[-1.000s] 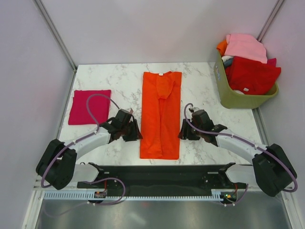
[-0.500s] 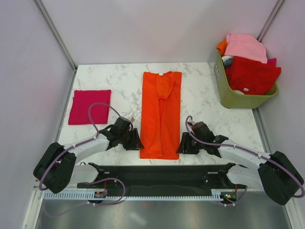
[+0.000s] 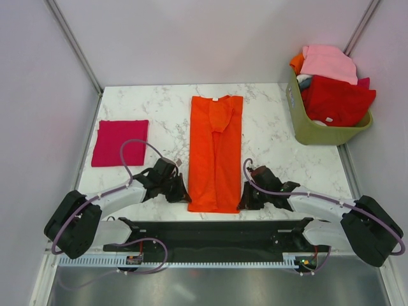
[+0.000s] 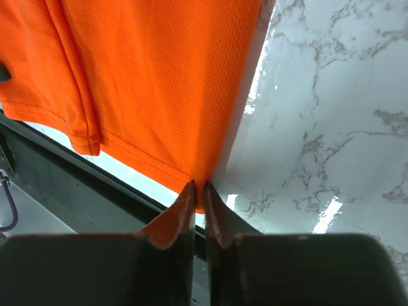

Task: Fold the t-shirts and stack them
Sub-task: Fold the tshirt

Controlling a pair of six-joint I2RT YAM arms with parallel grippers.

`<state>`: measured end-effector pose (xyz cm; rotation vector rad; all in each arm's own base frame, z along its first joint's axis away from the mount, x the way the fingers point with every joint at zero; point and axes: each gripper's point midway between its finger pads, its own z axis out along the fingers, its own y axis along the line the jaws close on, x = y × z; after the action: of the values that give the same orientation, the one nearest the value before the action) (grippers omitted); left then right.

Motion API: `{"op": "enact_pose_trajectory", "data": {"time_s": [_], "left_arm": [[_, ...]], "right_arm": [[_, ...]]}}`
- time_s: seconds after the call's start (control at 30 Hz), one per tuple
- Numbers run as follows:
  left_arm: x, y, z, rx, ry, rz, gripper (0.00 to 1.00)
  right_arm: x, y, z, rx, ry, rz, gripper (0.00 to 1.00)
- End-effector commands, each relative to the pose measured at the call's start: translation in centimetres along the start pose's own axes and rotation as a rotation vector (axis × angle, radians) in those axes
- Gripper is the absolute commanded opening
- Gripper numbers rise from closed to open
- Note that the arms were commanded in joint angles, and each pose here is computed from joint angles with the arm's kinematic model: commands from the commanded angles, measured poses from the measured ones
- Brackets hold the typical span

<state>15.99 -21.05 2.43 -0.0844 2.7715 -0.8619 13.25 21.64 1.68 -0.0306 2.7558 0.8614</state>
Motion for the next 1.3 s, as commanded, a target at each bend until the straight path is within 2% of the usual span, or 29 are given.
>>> {"op": "enact_pose_trajectory", "data": {"time_s": [0.0, 0.1, 0.23, 0.47, 0.5, 0.6, 0.63, 0.77, 1.0, 1.27], "left_arm": [[0.0, -0.2, 0.2, 0.01, 0.0, -0.001, 0.02], [0.1, 0.5, 0.4, -0.018, -0.001, -0.01, 0.02], [0.4, 1.5, 0.6, -0.053, -0.002, -0.019, 0.02], [0.6, 2.3, 0.5, -0.077, -0.019, -0.028, 0.02], [0.7, 2.0, 0.5, -0.061, -0.012, -0.025, 0.02], [0.6, 1.1, 0.1, -0.022, -0.013, -0.012, 0.16], [0.6, 1.0, 0.0, -0.017, -0.016, -0.011, 0.26], [0.7, 0.3, -0.7, 0.021, -0.03, -0.008, 0.4], [1.8, -0.3, -0.8, 0.06, 0.016, -0.01, 0.42], [3.4, 0.2, -0.2, 0.037, 0.083, -0.012, 0.38]], "right_arm": [[-0.6, -0.1, 0.1, 0.026, -0.025, 0.004, 0.13], [-0.7, -0.8, -0.2, 0.054, -0.045, 0.002, 0.07], [-0.1, -2.1, -0.6, 0.105, -0.042, 0.003, 0.07], [0.6, -2.9, -0.6, 0.121, -0.038, 0.013, 0.13], [0.6, -2.6, -0.6, 0.108, -0.037, 0.007, 0.22], [0.2, -1.8, -0.9, 0.077, -0.044, 0.004, 0.41], [0.1, -1.6, -1.0, 0.068, -0.048, 0.002, 0.43], [-0.4, -0.5, -1.4, 0.033, -0.064, -0.002, 0.45], [-0.2, -0.7, -0.9, 0.039, -0.042, 0.0, 0.43], [0.3, -0.6, -0.5, 0.02, -0.019, 0.007, 0.43]]}}
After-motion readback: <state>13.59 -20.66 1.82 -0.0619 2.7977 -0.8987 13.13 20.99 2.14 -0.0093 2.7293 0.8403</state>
